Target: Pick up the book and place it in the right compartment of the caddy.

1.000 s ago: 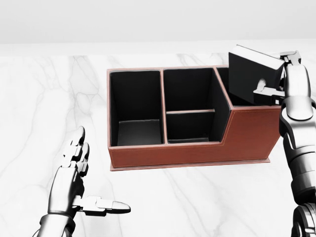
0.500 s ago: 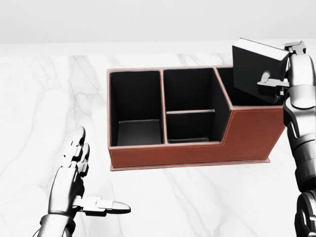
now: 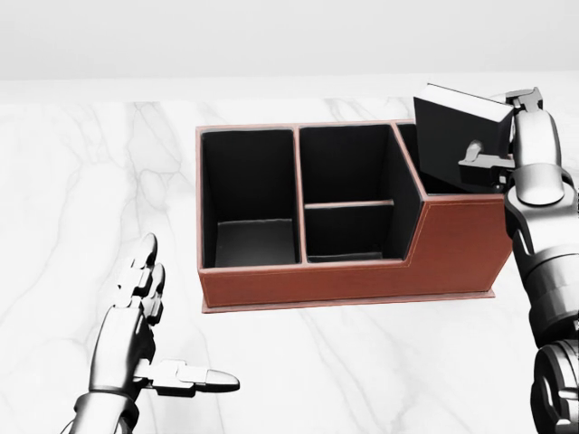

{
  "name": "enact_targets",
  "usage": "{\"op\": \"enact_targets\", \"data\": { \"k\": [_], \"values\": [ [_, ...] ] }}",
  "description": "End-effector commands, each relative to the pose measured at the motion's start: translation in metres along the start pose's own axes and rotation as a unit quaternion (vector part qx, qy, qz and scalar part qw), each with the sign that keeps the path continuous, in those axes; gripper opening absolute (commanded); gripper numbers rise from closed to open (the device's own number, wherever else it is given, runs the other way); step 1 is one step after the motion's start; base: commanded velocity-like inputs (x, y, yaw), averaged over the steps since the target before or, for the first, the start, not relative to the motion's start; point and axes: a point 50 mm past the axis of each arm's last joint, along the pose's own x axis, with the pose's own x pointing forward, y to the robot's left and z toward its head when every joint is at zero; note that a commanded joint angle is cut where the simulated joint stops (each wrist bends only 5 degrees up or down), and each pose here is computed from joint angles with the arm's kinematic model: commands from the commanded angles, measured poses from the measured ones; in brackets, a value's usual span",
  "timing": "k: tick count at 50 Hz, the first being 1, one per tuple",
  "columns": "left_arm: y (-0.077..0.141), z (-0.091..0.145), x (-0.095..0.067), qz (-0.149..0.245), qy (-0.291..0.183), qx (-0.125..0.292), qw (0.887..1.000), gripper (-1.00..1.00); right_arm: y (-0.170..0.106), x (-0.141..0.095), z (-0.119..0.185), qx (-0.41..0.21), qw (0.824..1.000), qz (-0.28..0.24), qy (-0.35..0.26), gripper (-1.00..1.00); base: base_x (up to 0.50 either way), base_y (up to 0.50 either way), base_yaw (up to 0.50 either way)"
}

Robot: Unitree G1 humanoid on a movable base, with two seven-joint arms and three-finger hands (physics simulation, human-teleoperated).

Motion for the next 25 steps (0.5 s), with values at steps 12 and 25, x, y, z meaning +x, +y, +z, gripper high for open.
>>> {"op": "enact_targets", "data": {
  "k": [12,25],
  "values": [
    [0.0006,0.001,0.0001,-0.001,-0.003,-0.006,1.0,1.0,-0.0042,0.0007,0.0093,0.042,0.999,-0.017,-0.025,-1.0,0.0,0.0,0.0],
    [0.001,-0.0001,0.0001,-0.001,0.0,-0.006,1.0,1.0,-0.005,0.0003,0.005,0.042,0.999,-0.02,-0.02,1.0,0.0,0.0,0.0]
  ]
}}
